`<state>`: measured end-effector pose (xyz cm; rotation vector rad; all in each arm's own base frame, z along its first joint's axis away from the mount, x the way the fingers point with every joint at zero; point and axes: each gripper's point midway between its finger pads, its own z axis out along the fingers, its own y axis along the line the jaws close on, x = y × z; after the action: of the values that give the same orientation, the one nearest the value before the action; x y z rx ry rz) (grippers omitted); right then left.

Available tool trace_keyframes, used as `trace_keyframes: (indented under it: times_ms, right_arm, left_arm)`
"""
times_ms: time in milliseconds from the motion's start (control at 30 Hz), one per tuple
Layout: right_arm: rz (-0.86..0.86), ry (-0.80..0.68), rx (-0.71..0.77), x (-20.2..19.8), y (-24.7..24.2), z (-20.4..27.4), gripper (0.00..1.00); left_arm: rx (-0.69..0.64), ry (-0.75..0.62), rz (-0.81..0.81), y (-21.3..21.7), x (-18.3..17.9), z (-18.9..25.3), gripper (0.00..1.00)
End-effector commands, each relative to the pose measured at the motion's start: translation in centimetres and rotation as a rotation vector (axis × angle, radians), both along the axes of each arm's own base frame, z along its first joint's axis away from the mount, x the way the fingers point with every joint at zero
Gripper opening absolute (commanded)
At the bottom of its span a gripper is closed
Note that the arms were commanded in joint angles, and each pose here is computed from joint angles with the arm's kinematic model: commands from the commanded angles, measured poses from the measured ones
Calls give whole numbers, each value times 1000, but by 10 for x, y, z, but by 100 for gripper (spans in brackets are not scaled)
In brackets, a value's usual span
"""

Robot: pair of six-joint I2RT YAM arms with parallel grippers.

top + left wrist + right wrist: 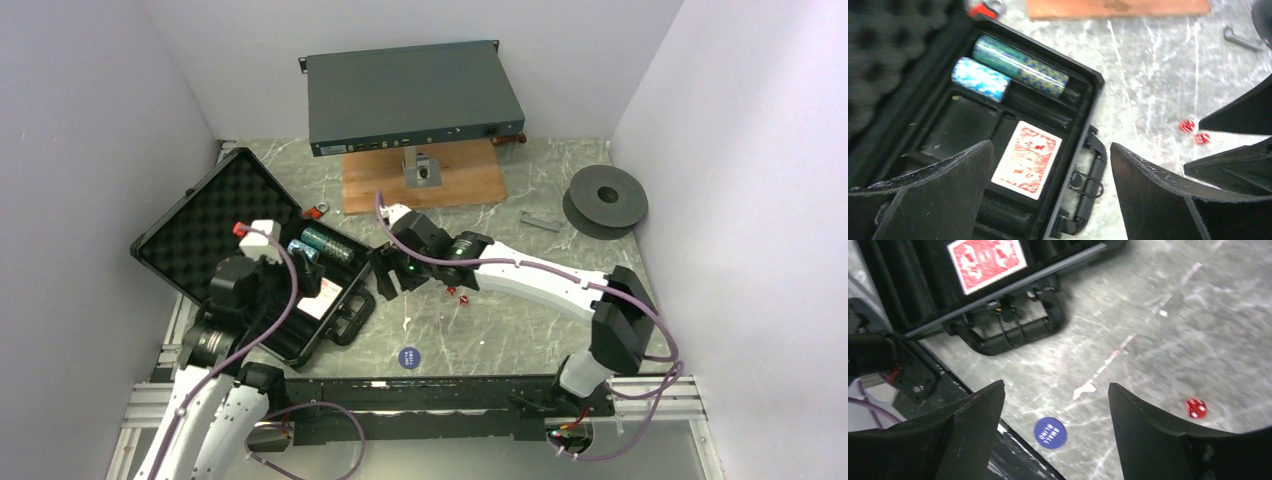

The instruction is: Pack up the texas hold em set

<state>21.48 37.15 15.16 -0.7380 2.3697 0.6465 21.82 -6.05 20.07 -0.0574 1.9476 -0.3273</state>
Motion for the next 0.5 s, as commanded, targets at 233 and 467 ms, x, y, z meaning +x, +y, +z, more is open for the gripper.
trace_keyframes:
  times_ms: [233, 467]
  right_arm:
    - [-325, -27, 101, 45, -106, 8, 82]
    - [-340, -37, 65, 37, -127, 6, 82]
  left_arm:
    - [-94, 63, -272, -78, 65, -22, 87]
    - [87, 182, -397, -121, 93, -66, 75]
